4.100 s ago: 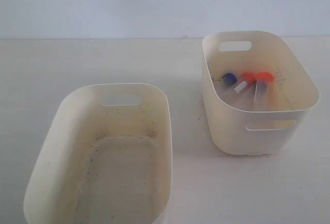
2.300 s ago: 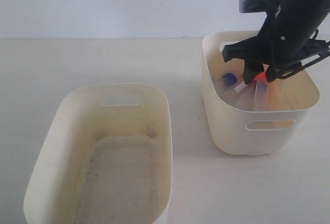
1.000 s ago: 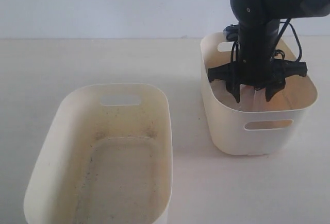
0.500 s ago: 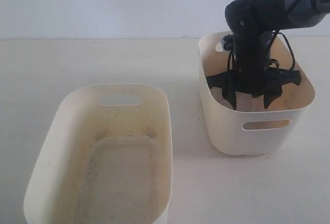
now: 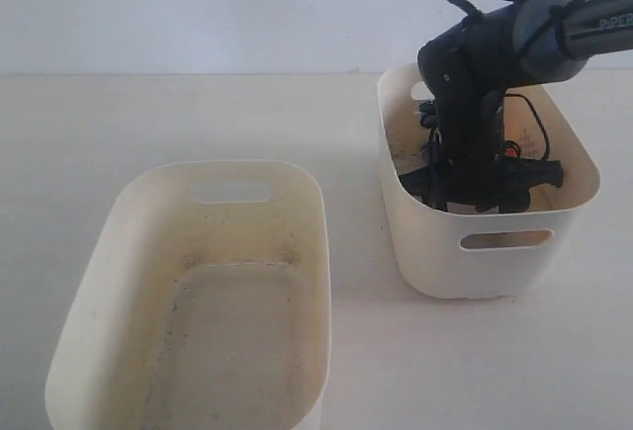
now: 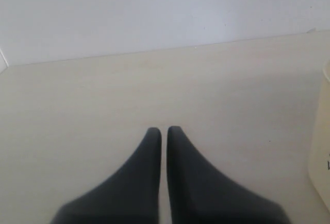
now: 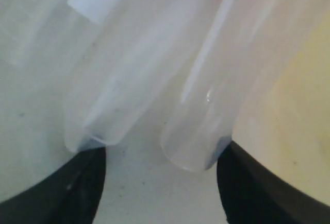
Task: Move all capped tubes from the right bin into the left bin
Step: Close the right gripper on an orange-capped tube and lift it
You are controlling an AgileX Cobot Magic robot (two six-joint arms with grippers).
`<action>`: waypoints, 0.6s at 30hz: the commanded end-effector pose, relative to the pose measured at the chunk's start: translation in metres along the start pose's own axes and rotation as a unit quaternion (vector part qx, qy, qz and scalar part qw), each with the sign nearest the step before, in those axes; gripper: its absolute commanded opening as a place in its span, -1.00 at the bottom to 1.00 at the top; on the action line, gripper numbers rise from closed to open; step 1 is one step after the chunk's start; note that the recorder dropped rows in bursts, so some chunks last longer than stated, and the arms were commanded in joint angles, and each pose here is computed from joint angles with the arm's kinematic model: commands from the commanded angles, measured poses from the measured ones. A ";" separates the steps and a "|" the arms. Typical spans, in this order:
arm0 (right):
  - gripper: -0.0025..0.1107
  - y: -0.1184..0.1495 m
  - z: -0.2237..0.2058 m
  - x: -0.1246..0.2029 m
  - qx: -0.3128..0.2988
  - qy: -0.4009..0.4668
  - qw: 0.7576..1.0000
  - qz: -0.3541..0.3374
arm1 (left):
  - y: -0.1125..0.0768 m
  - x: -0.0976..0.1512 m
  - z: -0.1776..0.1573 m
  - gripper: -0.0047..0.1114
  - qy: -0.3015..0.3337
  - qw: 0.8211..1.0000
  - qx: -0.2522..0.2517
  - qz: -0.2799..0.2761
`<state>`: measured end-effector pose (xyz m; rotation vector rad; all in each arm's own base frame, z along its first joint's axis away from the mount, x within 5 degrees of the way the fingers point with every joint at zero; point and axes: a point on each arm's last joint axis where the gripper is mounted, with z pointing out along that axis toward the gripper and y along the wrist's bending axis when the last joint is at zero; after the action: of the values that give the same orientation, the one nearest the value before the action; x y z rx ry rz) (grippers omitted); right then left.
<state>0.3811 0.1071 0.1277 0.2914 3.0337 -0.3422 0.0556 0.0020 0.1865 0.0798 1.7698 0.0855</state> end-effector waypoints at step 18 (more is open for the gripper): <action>-0.96 -0.040 -0.116 0.003 -0.043 -0.155 0.987 -0.023 | 0.000 -0.003 -0.001 -0.84 -0.010 1.000 0.000 -0.009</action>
<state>0.3692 0.0984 0.2332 0.1676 2.7698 -0.2463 0.0556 0.0020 0.1865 0.0798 1.7698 0.0855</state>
